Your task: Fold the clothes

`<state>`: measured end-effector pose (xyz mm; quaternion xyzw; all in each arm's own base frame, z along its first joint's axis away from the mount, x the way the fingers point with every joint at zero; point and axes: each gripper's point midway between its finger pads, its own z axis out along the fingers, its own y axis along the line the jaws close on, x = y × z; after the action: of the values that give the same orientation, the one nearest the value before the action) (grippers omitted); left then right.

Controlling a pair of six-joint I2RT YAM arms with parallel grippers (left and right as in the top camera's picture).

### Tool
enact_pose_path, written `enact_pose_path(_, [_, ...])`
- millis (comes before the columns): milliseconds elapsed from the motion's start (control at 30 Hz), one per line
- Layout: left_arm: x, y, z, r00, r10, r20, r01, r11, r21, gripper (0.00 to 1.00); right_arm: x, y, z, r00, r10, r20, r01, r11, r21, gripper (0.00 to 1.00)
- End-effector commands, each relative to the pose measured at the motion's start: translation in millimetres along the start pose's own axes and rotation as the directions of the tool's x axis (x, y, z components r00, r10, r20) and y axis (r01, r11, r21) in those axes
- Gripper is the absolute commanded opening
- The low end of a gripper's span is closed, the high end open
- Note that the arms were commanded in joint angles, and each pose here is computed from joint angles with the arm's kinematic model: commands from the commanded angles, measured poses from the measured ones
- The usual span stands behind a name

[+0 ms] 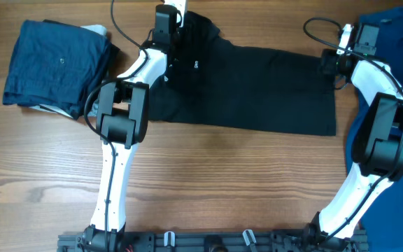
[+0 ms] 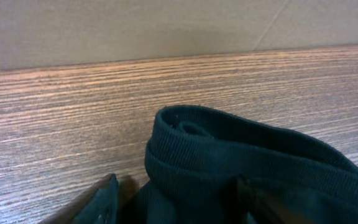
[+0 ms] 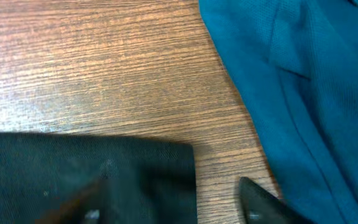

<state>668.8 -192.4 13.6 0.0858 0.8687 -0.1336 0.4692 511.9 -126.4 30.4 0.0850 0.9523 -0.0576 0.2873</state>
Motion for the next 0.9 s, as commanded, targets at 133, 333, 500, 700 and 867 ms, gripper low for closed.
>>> enact_pose_path(133, [-25.4,-0.4,3.0,1.000,0.019,0.025,-0.019,1.000,0.001,0.36,-2.4,-1.4,8.1,1.000,-0.010,0.009,0.010,1.000,0.014,0.76])
enact_pose_path(333, [-24.2,-0.3,2.6,1.000,0.017,0.013,-0.017,1.000,-0.001,0.40,-0.1,5.5,33.6,0.999,-0.024,0.037,0.025,1.000,-0.018,0.77])
enact_pose_path(500, [-21.6,0.9,2.5,1.000,0.016,0.002,-0.016,1.000,-0.003,0.41,9.2,18.7,48.7,0.999,-0.046,0.029,0.048,0.995,-0.083,0.64])
enact_pose_path(700, [-30.0,-0.7,-3.0,1.000,0.016,0.007,-0.016,1.000,-0.002,0.27,8.2,18.8,48.5,0.997,-0.070,0.035,0.073,0.994,-0.082,0.04])
enact_pose_path(867, [-68.4,-4.7,-32.7,1.000,0.015,0.027,-0.015,1.000,-0.004,0.26,-10.1,17.3,30.1,0.994,-0.069,0.080,0.076,0.994,-0.078,0.04])
